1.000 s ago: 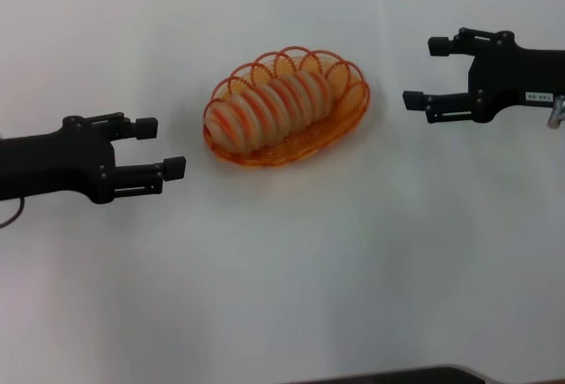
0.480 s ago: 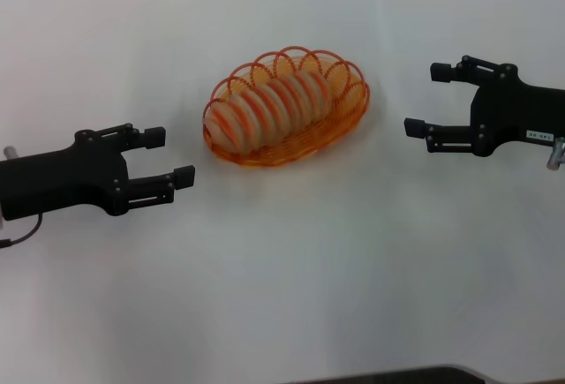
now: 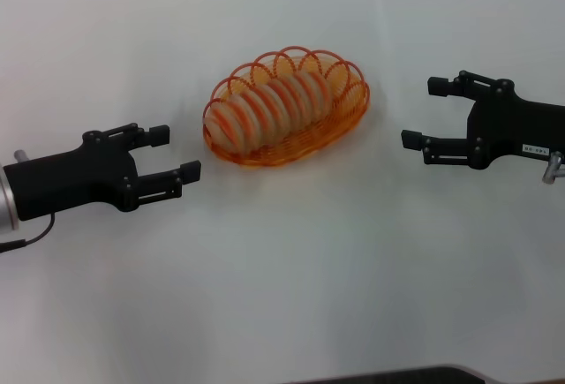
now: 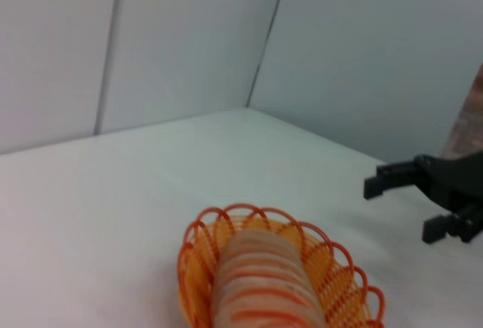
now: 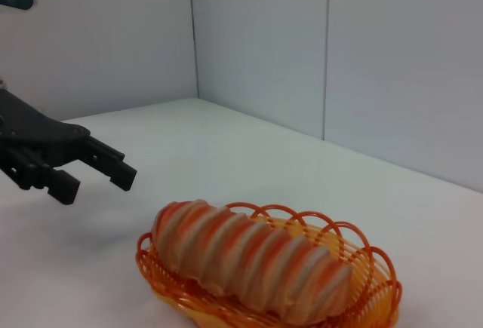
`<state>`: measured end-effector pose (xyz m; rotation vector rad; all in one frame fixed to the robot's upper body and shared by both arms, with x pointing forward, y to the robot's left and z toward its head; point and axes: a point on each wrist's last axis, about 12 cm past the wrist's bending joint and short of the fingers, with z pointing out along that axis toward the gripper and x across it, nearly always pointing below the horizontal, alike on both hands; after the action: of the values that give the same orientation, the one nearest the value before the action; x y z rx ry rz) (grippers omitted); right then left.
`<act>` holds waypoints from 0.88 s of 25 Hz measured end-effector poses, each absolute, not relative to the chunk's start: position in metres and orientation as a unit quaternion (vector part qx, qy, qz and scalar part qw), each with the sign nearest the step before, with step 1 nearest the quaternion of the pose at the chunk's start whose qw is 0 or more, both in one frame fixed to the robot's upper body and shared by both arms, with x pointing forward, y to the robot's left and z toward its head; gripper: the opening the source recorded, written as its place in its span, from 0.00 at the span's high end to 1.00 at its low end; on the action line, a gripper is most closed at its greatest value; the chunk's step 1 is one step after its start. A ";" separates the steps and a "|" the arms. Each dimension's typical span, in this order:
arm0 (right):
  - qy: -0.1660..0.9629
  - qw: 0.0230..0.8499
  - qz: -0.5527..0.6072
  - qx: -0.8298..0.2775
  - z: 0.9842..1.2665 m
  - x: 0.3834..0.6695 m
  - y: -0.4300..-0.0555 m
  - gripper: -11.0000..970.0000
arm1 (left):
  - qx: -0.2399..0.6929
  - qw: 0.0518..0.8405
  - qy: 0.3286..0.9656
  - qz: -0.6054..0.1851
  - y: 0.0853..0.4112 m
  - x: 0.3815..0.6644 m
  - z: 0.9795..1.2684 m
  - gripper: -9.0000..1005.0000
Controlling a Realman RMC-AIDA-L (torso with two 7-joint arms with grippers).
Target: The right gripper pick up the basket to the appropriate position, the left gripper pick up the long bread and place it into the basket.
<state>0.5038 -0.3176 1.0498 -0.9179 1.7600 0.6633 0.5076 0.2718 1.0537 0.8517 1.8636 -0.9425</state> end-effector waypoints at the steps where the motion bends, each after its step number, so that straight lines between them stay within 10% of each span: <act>1: 0.728 0.500 0.275 -0.379 1.049 0.503 -0.318 0.05 | 0.338 0.431 0.746 -0.378 0.272 0.508 1.054 0.22; 22: 0.731 0.497 0.280 -0.375 1.043 0.499 -0.315 0.05 | 0.332 0.439 0.753 -0.361 0.275 0.509 1.051 0.22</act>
<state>0.4994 -0.3147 1.0427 -0.9079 1.7699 0.6782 0.5089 0.2749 1.0508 0.8262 1.8700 -0.8975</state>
